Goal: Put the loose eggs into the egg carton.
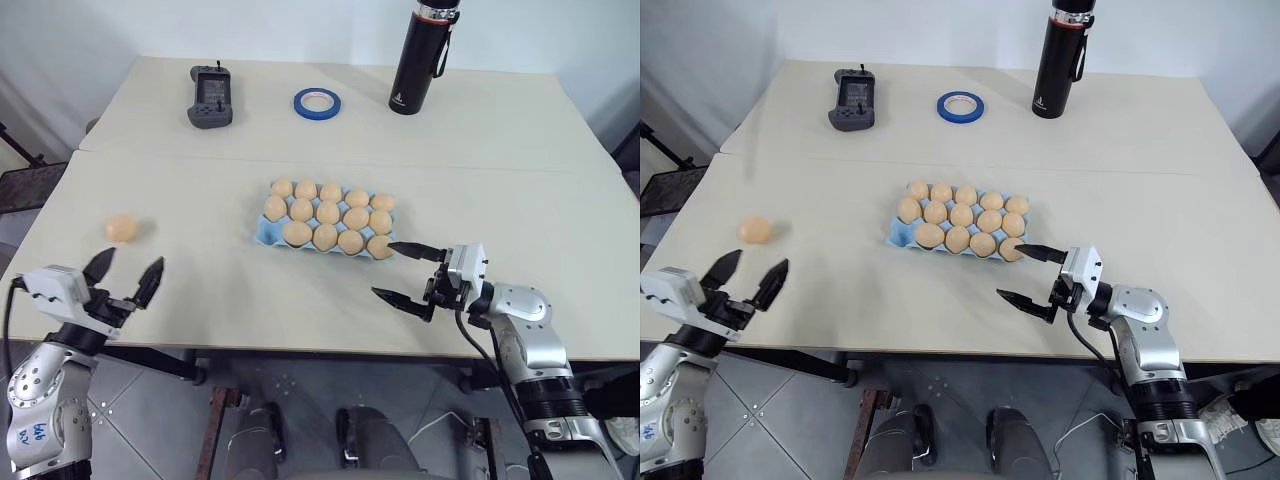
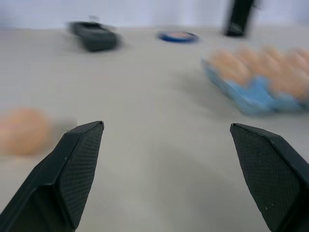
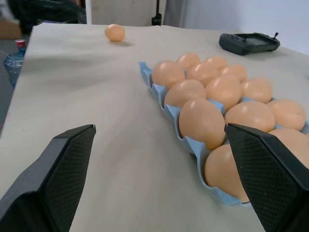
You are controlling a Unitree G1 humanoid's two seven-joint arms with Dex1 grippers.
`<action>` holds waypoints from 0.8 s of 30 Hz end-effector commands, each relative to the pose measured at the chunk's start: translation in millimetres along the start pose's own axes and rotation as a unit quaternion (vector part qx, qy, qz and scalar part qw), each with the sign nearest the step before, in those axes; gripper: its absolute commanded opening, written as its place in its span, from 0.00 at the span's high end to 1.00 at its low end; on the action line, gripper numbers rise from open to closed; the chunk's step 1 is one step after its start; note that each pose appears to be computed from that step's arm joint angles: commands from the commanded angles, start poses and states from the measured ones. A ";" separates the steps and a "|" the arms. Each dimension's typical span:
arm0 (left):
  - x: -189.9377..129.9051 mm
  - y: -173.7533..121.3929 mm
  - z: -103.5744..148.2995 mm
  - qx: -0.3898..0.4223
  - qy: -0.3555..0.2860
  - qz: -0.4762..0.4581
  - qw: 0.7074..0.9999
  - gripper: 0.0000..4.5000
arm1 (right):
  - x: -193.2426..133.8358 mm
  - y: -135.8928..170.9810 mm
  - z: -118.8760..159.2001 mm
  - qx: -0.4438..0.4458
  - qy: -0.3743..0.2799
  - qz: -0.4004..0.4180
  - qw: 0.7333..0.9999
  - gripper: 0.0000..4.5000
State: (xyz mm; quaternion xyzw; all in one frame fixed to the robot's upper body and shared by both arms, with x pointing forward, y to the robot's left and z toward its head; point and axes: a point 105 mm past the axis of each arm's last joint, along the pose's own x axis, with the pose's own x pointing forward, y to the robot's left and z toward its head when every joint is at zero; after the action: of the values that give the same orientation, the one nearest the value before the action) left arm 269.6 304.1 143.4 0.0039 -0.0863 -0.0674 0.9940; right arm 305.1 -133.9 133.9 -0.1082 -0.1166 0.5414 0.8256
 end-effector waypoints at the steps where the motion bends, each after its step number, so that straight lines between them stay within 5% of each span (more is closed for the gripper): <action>1: 2.5 22.6 11.8 -0.010 -0.021 0.094 0.995 0.01 | 11.1 2.2 12.3 -0.015 -0.033 0.020 0.999 0.00; 7: 28.0 45.3 14.3 -0.012 -0.024 0.181 0.983 0.01 | 29.1 7.8 20.4 -0.012 -0.053 0.037 0.998 0.00; 24: 101.2 73.8 -20.7 -0.001 0.092 0.158 0.983 0.01 | 38.8 7.7 27.2 -0.013 -0.061 0.019 0.998 0.00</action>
State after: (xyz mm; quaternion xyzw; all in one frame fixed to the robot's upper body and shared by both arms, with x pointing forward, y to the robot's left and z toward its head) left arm 381.1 357.0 131.1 -0.0221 0.0191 0.0884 0.9957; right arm 308.6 -97.4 151.5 -0.0858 -0.1533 0.5601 0.8096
